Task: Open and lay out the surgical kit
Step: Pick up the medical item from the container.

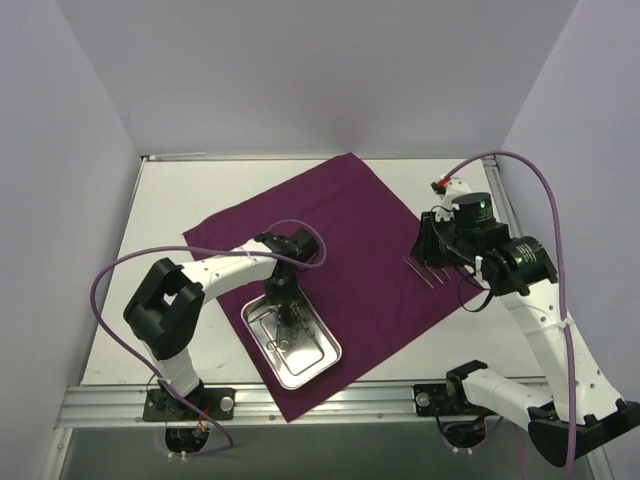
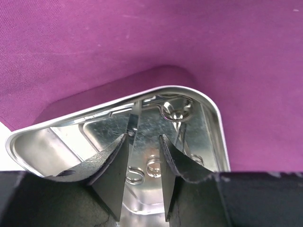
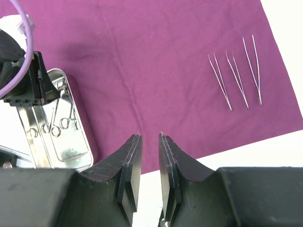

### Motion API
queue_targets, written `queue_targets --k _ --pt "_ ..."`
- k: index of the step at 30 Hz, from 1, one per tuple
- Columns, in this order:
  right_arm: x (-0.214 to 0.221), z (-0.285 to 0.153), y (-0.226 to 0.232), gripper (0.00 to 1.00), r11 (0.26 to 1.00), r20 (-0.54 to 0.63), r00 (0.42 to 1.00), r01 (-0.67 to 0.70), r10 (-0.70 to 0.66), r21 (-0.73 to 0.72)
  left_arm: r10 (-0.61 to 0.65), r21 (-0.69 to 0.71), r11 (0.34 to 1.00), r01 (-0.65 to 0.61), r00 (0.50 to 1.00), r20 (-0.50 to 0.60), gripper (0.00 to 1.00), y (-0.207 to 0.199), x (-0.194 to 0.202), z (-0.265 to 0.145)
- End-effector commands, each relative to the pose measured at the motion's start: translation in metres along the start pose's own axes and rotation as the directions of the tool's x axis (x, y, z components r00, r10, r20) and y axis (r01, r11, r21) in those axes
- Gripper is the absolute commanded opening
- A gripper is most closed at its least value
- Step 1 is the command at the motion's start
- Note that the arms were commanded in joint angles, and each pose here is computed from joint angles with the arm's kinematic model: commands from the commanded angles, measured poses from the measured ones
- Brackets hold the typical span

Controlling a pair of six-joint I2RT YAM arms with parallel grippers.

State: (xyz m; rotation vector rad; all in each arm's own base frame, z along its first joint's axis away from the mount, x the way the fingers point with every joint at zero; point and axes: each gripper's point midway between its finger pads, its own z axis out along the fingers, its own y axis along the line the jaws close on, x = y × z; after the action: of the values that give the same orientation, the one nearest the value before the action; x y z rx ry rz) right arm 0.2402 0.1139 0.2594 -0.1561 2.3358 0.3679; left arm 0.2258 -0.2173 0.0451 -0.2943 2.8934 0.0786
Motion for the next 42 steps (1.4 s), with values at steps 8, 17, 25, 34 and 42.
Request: queue_targets --k 8,17,25,34,42 --pt "0.009 -0.019 0.004 0.22 0.999 -0.004 1.000 0.031 -0.031 -0.021 -0.050 -0.021 0.998 0.051 0.998 0.031 0.45 0.001 0.000 0.019" --pt "0.014 -0.018 0.006 0.22 0.998 -0.014 0.999 0.048 -0.048 -0.029 -0.071 -0.022 0.997 0.072 0.997 0.027 0.41 0.005 0.006 0.034" --pt "0.014 -0.018 0.006 0.23 0.997 -0.019 0.997 0.070 -0.070 -0.022 -0.069 0.002 0.998 0.069 0.998 -0.005 0.29 0.007 0.020 0.056" --pt "0.013 -0.013 0.012 0.23 0.995 -0.019 0.996 0.087 -0.088 -0.038 -0.063 0.016 0.998 0.063 0.998 0.023 0.02 0.014 0.016 0.031" --pt "0.009 -0.004 0.020 0.23 0.993 -0.016 0.995 0.100 -0.101 -0.060 -0.084 0.070 0.995 0.078 0.992 0.092 0.02 0.011 0.001 -0.031"
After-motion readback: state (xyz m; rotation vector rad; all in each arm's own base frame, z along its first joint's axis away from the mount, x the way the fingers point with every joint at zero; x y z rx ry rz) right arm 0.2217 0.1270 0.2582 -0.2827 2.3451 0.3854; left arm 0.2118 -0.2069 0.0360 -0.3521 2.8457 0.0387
